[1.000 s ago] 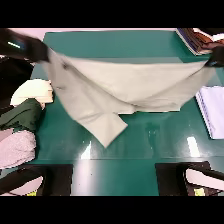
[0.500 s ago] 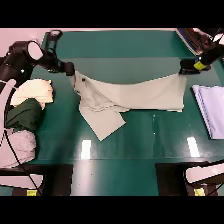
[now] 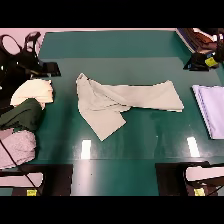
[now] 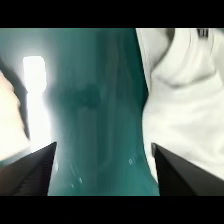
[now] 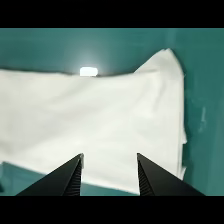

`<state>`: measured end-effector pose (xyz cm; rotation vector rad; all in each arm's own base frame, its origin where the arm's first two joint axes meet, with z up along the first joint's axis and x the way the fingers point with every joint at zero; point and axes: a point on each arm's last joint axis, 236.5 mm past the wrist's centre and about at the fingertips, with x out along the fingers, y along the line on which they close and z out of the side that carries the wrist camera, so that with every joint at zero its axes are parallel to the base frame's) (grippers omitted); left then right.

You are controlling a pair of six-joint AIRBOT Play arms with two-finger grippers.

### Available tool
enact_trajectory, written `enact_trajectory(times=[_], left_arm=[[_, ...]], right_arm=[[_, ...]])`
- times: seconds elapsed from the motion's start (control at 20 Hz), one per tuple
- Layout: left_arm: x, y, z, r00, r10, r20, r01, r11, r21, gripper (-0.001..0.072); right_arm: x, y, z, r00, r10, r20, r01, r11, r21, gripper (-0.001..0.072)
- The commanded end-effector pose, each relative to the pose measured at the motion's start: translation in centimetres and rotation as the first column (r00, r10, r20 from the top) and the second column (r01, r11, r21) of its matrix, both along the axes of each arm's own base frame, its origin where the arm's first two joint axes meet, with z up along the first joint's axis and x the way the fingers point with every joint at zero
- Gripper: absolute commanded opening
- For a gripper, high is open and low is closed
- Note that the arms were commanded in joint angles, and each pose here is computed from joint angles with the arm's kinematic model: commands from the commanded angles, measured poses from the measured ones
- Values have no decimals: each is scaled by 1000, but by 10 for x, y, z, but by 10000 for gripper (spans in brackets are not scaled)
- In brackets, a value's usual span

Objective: Fold the shirts.

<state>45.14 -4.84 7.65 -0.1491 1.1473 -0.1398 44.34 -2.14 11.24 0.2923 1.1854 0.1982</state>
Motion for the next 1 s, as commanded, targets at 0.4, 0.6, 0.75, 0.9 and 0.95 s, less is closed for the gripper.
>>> enact_trajectory(times=[0.4, 0.6, 0.75, 0.9, 0.95], left_arm=[[-102, -96, -135, 972, -31, -232, -61, 923, -379, 706], [-102, -122, -142, 976, -64, -207, -17, 931, -365, 706], [-100, -122, -141, 975, -42, -216, -42, 928, -370, 382], [-86, -123, -124, 984, -48, -172, -20, 927, -374, 26], [-80, -124, -112, 988, -60, -143, 2, 928, -373, 26]], right_arm=[[-50, 19, -32, 1000, -20, -13, 20, 998, 59, 380], [-52, 23, -31, 1000, -15, -18, 16, 997, 75, 380], [-55, 22, -31, 999, -12, -31, 15, 997, 79, 380], [-70, 8, -38, 996, -30, -89, 38, 995, 88, 380], [-78, -1, -45, 991, -54, -124, 67, 993, 100, 380]])
